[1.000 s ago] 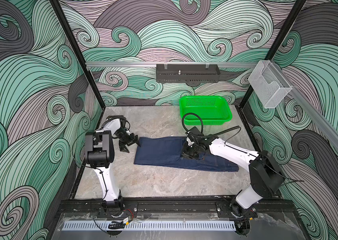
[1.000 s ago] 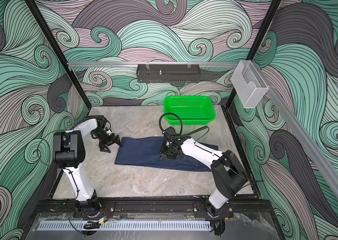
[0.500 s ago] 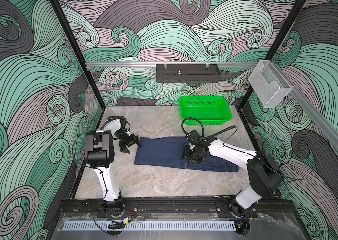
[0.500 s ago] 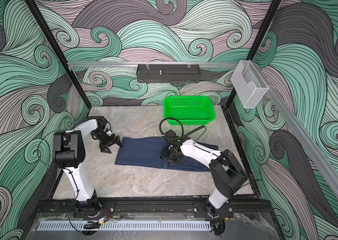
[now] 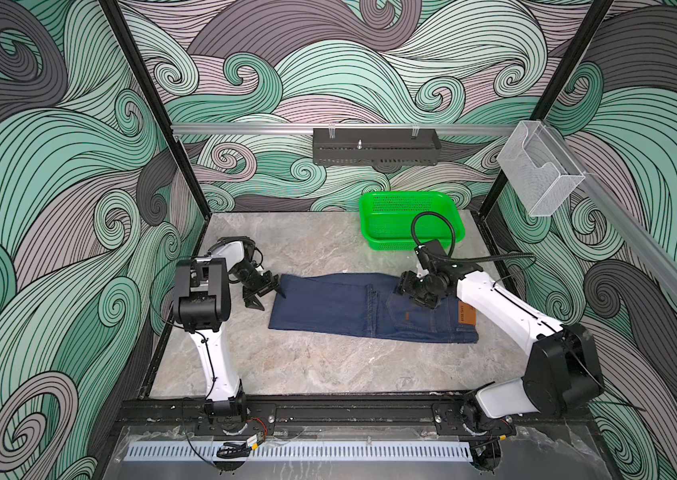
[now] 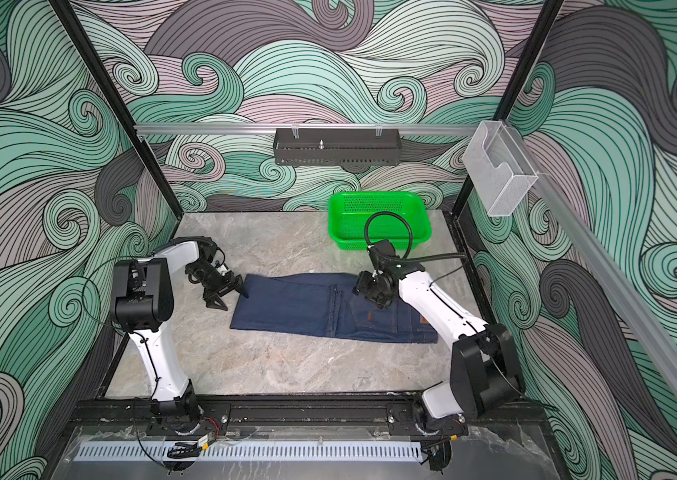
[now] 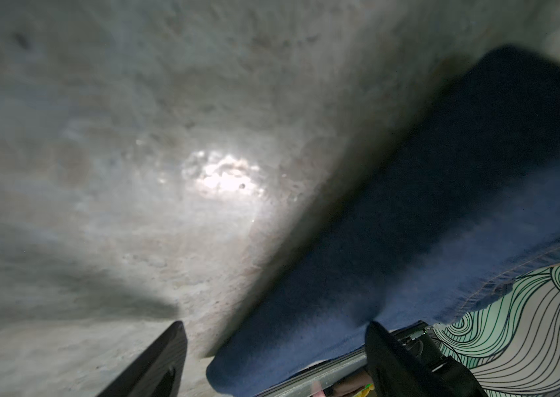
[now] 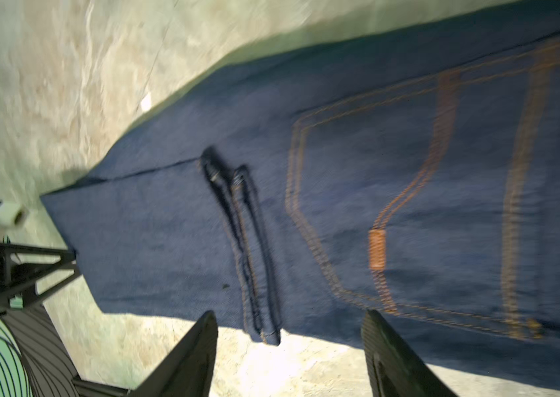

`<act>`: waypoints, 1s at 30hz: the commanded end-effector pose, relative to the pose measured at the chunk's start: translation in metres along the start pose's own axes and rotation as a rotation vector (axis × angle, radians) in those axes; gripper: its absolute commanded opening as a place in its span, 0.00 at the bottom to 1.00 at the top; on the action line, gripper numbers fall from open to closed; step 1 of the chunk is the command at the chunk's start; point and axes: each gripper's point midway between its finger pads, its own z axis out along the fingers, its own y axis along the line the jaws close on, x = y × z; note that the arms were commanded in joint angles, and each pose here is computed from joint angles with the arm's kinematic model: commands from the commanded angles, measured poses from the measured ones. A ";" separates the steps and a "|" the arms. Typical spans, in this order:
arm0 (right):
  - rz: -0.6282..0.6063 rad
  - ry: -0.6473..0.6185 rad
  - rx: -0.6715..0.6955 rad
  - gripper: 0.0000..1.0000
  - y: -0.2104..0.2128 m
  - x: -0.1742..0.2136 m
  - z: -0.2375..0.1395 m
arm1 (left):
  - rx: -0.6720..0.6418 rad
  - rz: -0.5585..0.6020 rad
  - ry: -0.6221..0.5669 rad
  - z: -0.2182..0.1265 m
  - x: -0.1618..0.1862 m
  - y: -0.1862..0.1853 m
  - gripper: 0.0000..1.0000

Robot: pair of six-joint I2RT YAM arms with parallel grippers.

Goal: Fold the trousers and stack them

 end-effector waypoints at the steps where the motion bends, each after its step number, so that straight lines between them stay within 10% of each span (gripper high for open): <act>1: -0.013 0.012 0.010 0.67 -0.013 0.003 -0.003 | 0.018 0.015 0.022 0.008 0.000 -0.003 0.80; 13: 0.035 0.004 -0.009 0.67 -0.027 0.002 0.000 | 0.060 0.049 0.103 0.028 0.016 -0.021 0.52; 24: 0.060 -0.014 -0.011 0.66 -0.037 -0.002 -0.003 | -0.041 0.073 0.020 0.006 0.011 -0.014 0.00; 30: 0.092 -0.009 -0.019 0.66 -0.044 -0.005 0.002 | -0.073 0.049 -0.068 -0.017 0.000 -0.004 0.00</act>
